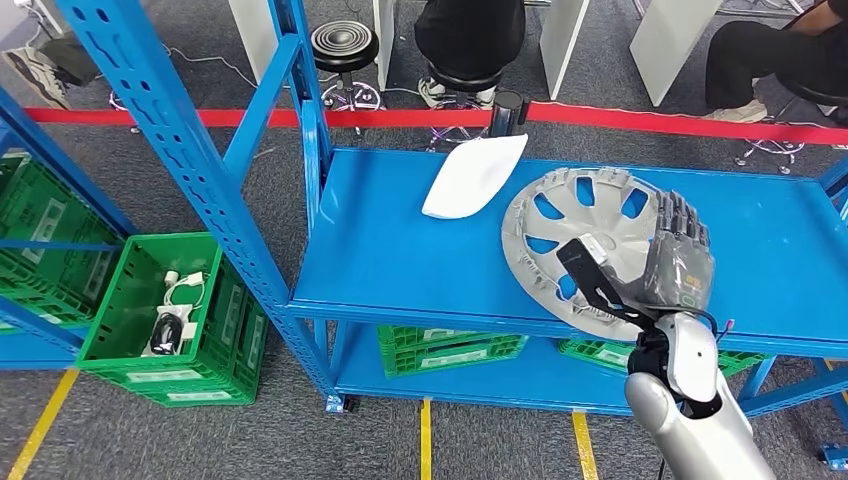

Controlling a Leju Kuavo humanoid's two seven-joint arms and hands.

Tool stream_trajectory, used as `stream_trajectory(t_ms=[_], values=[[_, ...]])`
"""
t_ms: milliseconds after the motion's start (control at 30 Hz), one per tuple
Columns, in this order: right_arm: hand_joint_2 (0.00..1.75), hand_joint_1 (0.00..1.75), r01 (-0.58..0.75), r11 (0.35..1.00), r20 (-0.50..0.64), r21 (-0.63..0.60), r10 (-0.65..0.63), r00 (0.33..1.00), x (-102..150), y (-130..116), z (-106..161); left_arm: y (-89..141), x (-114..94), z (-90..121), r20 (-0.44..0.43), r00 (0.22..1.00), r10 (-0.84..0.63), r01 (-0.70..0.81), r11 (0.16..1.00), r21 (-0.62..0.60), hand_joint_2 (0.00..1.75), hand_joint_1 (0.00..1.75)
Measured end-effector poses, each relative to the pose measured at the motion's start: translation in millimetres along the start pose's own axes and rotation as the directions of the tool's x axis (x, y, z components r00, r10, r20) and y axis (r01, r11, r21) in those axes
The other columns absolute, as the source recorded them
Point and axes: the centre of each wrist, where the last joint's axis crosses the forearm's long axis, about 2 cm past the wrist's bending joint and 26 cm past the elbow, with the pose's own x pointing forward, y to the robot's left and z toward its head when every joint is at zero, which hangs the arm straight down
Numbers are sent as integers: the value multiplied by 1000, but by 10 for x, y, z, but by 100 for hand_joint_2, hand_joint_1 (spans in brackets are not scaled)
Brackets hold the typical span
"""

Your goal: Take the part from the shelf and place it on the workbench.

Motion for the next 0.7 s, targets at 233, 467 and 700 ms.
stream_trajectory(t_ms=[233,467,700], values=[[175,0,-11,1000,20,0,11,1000,-12,29,-38,-2,2,0,-8,1000,0,0,1000,-4,0,0],[175,0,8,1000,23,8,-8,1000,-28,101,-15,-2,3,0,-14,1000,1,-1,1000,-1,0,0],[175,0,45,998,41,51,-48,998,55,215,56,0,4,-1,-14,1000,-3,3,1000,-1,0,0]])
